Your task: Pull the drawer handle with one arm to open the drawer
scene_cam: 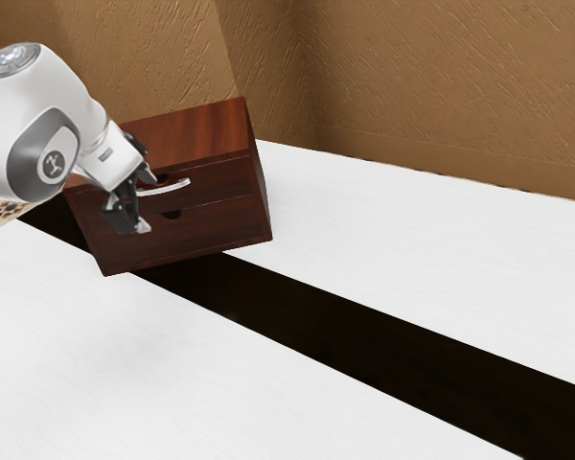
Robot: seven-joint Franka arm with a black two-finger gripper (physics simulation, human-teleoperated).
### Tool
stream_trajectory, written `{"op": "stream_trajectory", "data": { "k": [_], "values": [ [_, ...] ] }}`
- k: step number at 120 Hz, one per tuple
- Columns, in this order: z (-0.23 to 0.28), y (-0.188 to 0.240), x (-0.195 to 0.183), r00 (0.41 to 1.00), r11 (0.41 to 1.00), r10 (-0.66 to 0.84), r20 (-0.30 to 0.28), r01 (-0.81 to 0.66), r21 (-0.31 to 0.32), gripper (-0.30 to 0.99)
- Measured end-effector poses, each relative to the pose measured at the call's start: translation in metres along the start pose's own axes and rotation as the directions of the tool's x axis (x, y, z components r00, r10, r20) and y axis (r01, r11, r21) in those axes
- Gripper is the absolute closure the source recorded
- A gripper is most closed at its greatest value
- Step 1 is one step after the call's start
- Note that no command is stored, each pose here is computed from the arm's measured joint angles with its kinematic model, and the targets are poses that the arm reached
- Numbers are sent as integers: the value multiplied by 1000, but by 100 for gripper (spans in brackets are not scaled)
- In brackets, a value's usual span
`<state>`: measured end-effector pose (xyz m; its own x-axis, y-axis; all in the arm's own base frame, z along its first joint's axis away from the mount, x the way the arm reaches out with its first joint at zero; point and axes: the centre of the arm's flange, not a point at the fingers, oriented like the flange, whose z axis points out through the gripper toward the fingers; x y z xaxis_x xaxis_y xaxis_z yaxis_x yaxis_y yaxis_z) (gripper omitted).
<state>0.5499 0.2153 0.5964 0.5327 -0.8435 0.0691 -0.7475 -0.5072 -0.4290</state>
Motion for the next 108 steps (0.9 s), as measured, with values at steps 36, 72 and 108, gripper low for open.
{"op": "stream_trajectory", "data": {
  "k": [36,72,108],
  "values": [
    [34,-18,-13,1000,999,9,-15,-10,-49,0],
    [34,-26,-33,998,998,-62,-15,62,-28,0],
    [28,-40,-31,995,995,-97,-33,98,30,0]
  ]
}}
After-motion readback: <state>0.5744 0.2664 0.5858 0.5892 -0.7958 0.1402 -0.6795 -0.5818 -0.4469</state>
